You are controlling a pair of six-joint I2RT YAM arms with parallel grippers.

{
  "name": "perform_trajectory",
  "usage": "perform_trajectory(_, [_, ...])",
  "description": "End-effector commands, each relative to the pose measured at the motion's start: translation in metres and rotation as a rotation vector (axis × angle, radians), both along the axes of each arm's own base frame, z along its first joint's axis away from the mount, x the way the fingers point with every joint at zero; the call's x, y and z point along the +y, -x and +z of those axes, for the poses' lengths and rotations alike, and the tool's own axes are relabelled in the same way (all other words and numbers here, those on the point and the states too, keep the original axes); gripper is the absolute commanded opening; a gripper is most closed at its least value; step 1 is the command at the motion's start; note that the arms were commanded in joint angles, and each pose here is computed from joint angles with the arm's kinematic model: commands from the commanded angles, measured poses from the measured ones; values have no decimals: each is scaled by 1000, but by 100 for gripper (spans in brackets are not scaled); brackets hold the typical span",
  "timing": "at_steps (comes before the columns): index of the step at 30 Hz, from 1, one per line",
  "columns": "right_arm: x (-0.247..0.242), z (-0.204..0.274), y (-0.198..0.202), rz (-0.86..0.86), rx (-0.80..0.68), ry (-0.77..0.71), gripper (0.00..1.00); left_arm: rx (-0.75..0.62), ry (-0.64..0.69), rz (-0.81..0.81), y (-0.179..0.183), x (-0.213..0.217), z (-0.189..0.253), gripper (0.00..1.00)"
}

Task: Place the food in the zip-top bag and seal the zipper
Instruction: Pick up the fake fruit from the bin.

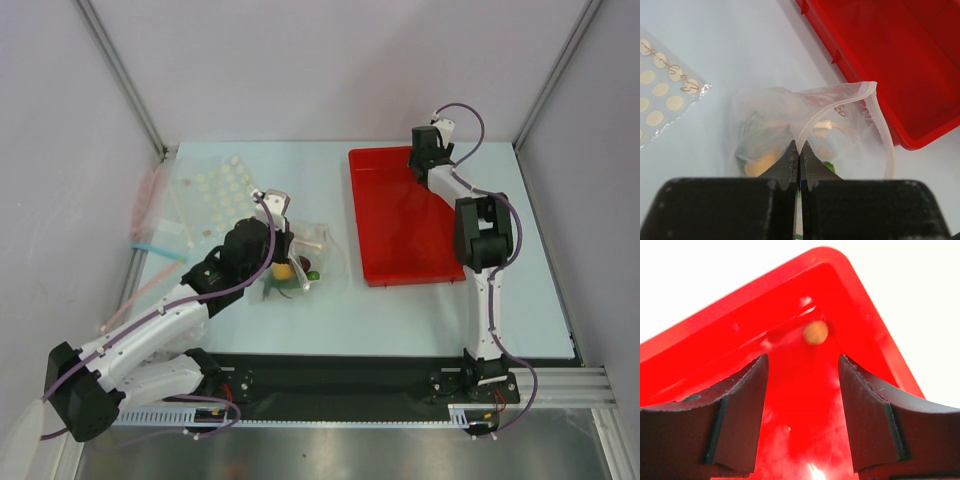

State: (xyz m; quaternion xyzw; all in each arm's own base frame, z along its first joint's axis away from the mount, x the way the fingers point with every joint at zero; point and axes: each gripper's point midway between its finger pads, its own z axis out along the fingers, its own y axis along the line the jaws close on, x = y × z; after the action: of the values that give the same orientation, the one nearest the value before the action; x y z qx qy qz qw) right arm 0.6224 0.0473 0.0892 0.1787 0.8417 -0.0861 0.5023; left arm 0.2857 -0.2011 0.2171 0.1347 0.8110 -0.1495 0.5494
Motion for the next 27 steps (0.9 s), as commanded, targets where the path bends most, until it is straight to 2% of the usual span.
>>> perform_trajectory(1, [-12,-7,-14,-19,7,32,62,-42,28,19,-6,1,16,0])
perform_trajectory(8, [-29,-44,-23,-18,66,-29,59,-49,35,22,-4,3,19,0])
perform_trajectory(13, [-35,-43,-28,-27,72,-67,59,-54,37,22,-4,4,20,0])
perform_trajectory(19, [-36,-35,-37,5,35,-49,50,-57,39,21,-3,4,21,0])
perform_trajectory(27, [-40,-23,-46,4,-9,71,49,-58,35,34,-4,7,21,0])
